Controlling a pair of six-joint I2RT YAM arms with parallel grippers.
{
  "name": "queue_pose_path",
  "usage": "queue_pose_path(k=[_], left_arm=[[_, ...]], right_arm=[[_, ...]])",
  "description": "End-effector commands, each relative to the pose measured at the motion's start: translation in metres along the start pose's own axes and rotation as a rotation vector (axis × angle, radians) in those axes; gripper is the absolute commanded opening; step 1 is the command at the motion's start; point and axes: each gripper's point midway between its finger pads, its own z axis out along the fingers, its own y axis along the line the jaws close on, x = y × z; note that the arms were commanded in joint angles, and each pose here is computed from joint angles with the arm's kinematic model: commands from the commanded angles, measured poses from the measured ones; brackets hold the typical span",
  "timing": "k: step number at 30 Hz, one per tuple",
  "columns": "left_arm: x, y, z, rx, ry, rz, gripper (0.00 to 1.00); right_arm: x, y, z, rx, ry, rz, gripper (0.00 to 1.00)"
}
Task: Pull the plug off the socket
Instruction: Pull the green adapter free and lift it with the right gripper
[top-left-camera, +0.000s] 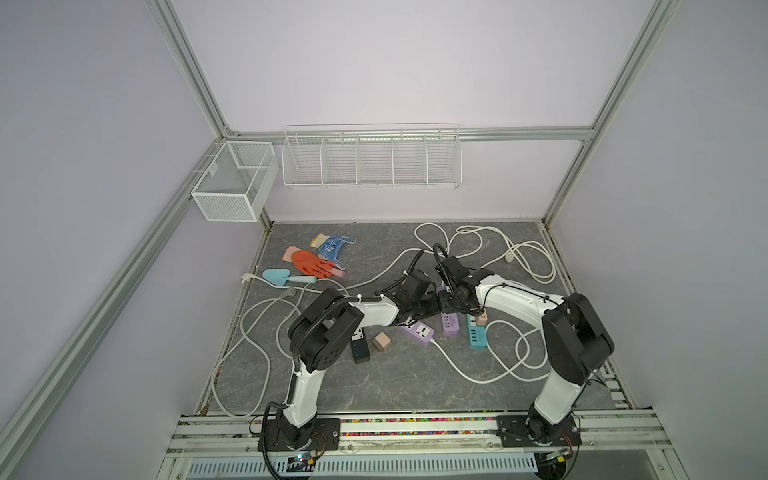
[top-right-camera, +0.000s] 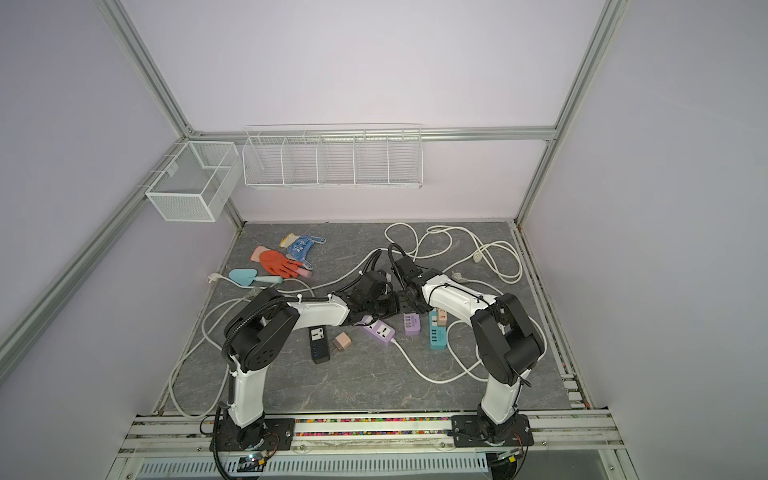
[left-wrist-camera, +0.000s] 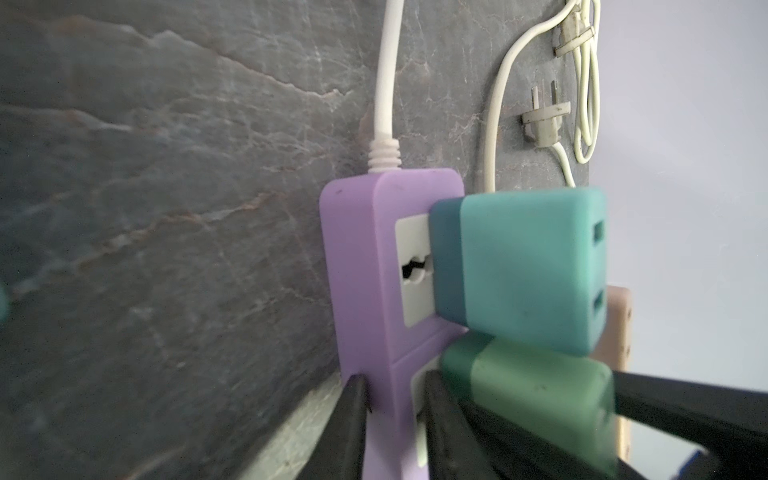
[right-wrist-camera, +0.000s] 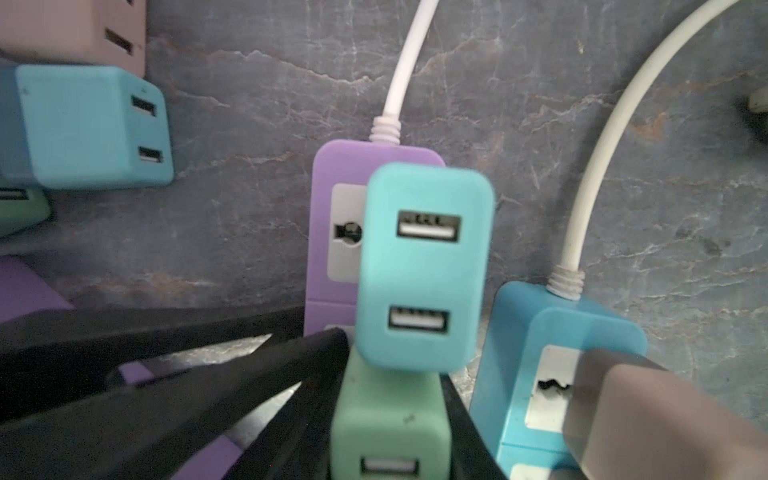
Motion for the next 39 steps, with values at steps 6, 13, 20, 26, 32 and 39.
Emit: queue_pose_path(k=[6,13,20,26,32,39], left_arm=[[0.083,0.100,0.006,-0.320,0.241,-0.066,0.24],[0.084,0.104,0.005,-0.325,0.240,-0.078,0.24],[0.085,0.103,0.008,-0.316,0.246,-0.078,0.23],[0.084,0.100,0.006,-0.308,0.240,-0.069,0.22],[0.077,0.092,0.005,-0.293,0.224,-0.047,0.22],[0.050,0.054,0.002,-0.217,0.165,0.012,0.22]], right_arm=[[-0.030,0.045,-0.017,-0.194,-0.158,0.013,0.07],[-0.036,0.025,-0.025,-0.116,-0.169,0.013,0.07],[-0.031,0.026,-0.025,-0.242,-0.133,0.086,0.07],[-0.025,0.018,-0.023,-0.133,-0.144,0.052,0.07],[-0.033,0.000,-0.050,-0.126,-0.195,0.057,0.07],[-0.030,-0.008,-0.076,-0.167,-0.241,0.074,0.08]])
